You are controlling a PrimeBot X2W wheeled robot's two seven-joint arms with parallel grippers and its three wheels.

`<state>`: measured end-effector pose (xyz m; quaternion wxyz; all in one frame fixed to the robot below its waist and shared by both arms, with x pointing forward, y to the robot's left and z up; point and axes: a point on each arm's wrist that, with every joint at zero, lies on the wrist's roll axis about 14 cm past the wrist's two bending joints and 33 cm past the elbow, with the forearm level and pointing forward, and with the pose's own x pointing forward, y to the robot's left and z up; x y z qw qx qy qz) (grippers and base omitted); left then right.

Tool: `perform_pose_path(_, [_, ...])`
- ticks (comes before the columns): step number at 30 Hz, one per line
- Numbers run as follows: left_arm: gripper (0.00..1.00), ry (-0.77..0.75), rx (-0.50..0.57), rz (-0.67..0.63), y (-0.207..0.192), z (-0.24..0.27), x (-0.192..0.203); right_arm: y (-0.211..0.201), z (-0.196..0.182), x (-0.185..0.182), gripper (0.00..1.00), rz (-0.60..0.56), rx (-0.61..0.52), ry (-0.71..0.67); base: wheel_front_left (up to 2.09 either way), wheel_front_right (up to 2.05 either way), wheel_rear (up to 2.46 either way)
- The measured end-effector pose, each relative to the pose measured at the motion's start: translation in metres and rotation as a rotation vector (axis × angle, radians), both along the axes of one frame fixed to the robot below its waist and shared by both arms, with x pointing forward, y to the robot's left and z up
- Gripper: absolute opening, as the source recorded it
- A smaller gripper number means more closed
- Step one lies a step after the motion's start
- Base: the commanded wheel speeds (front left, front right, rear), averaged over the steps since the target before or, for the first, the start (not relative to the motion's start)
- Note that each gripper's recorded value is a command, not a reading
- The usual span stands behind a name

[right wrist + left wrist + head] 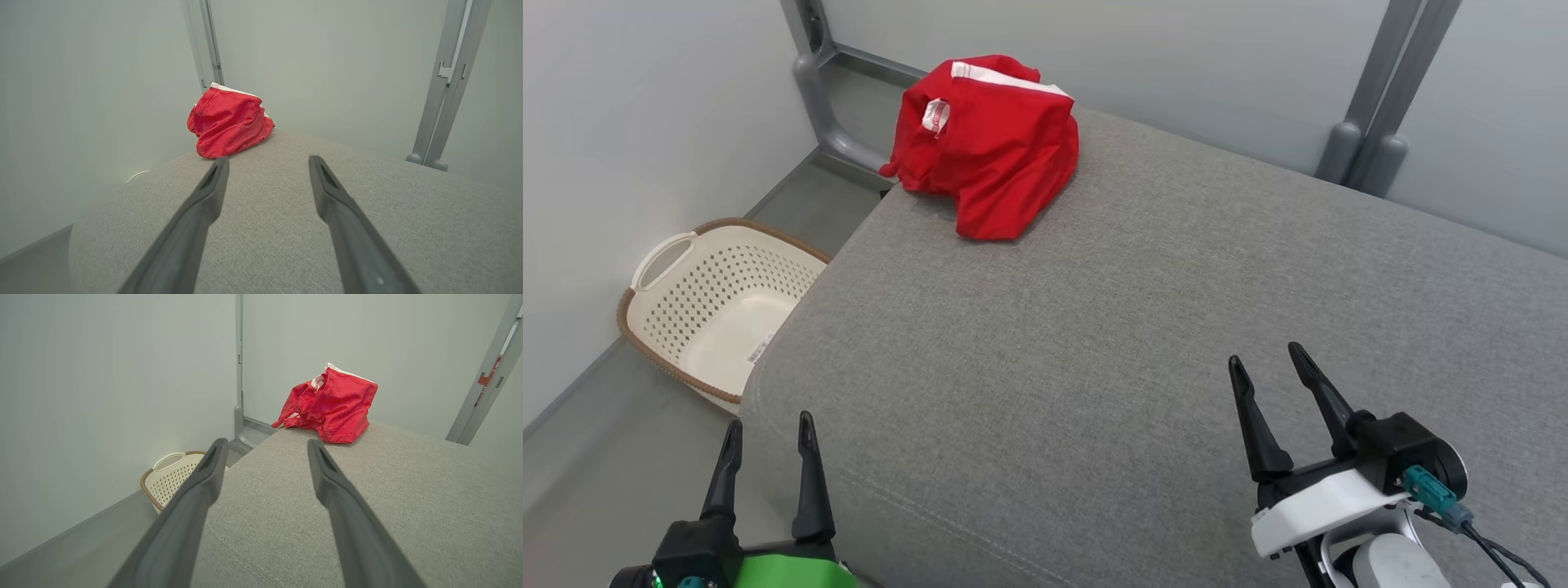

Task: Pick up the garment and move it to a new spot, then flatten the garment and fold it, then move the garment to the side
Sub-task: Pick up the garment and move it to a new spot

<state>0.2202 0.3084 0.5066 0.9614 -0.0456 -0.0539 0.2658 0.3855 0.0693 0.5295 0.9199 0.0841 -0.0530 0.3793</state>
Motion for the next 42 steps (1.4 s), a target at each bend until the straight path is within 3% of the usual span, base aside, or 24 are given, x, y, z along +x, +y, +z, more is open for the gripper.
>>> perform_pose_path(15, [1.00, 0.040, -0.017, 0.001, 0.001, -0.011, 0.002, -0.006, -0.011, 0.008, 1.00, -0.020, -0.016, 0.016, 0.00, 0.00, 0.00])
perform_pose_path(21, [1.00, -0.002, 0.048, 0.001, 0.024, 0.013, 0.026, -0.011, -0.012, 0.017, 1.00, -0.041, -0.023, 0.003, 0.00, 0.00, 0.00])
perform_pose_path(30, [1.00, 0.002, 0.277, -0.147, 0.063, 0.075, 0.125, -0.037, -0.025, 0.043, 1.00, -0.127, -0.052, -0.002, 0.00, 0.00, 0.00])
perform_pose_path(35, [1.00, 0.055, 0.283, -0.208, 0.074, 0.092, 0.186, -0.050, -0.034, 0.053, 1.00, -0.163, -0.071, 0.002, 0.00, 0.00, 0.00])
perform_pose_path(42, [1.00, 0.168, 0.196, -0.275, 0.073, 0.075, 0.257, -0.076, -0.046, 0.064, 1.00, -0.228, -0.096, 0.010, 0.00, 0.00, 0.00])
